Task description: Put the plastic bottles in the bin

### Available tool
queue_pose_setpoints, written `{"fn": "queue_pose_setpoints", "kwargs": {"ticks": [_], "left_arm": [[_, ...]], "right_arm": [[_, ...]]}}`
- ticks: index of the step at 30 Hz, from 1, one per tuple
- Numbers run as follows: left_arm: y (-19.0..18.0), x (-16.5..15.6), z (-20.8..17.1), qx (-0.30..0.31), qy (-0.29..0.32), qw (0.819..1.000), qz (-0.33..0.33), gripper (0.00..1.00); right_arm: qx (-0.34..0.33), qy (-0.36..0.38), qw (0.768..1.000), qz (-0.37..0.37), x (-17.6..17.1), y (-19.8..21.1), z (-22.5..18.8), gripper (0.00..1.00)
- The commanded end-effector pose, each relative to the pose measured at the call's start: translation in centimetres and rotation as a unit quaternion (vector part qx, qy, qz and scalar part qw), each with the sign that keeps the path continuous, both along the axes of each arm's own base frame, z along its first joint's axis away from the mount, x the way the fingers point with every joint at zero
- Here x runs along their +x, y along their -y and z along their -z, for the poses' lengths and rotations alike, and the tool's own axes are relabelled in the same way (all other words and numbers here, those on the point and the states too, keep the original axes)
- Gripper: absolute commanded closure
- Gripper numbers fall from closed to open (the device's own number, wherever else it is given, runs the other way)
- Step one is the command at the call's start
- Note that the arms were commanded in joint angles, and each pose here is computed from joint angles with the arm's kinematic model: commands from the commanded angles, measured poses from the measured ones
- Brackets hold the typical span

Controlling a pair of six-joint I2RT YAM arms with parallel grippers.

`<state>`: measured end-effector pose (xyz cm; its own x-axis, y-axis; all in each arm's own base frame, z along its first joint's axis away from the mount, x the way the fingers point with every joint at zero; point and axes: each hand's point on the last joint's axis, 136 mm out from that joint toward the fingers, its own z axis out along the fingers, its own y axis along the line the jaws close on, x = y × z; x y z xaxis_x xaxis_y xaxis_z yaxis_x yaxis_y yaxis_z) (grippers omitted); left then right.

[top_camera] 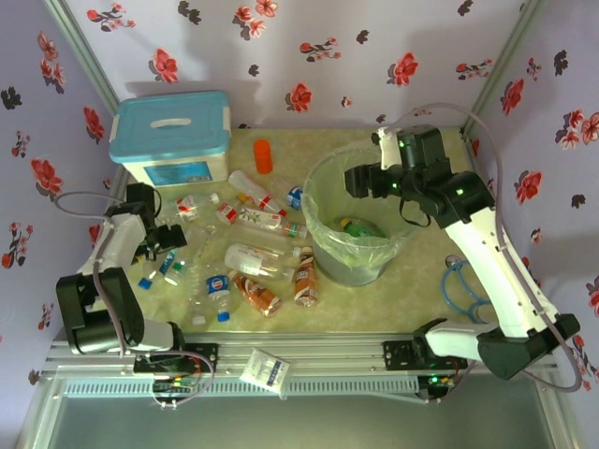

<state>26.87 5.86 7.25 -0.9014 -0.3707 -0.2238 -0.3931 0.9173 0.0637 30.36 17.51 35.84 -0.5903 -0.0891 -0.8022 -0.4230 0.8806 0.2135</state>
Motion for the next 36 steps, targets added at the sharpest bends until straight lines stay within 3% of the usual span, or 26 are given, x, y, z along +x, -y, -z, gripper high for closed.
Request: {"fn": "queue_pose_setpoints", "kwargs": {"ticks": [1, 20, 31, 36], "left_arm": [[0.0, 0.3, 0.0, -0.008, -0.004, 1.0, 0.008, 0.0], [-2.1, 0.7, 2.1, 0.003, -0.02, 0.999, -0.043, 0.01], [-2.7, 1.0, 2.9, 0.004, -0.027, 0.998, -0.052, 0.14], [-2.8, 0.8, 1.5, 0.01, -0.019, 0.999, -0.049, 0.22]], "right_arm": [[0.028, 0.052, 0.998, 0.026, 0.6, 0.7, -3.4, 0.18], [-0.004, 0.031, 0.999, 0.036, 1.5, 1.2, -1.3, 0.18], [-0.012, 0.034, 0.998, 0.045, 1.6, 1.6, -1.3, 0.18], [-0.016, 0.034, 0.998, 0.05, 1.6, 1.8, -1.2, 0.18]]}}
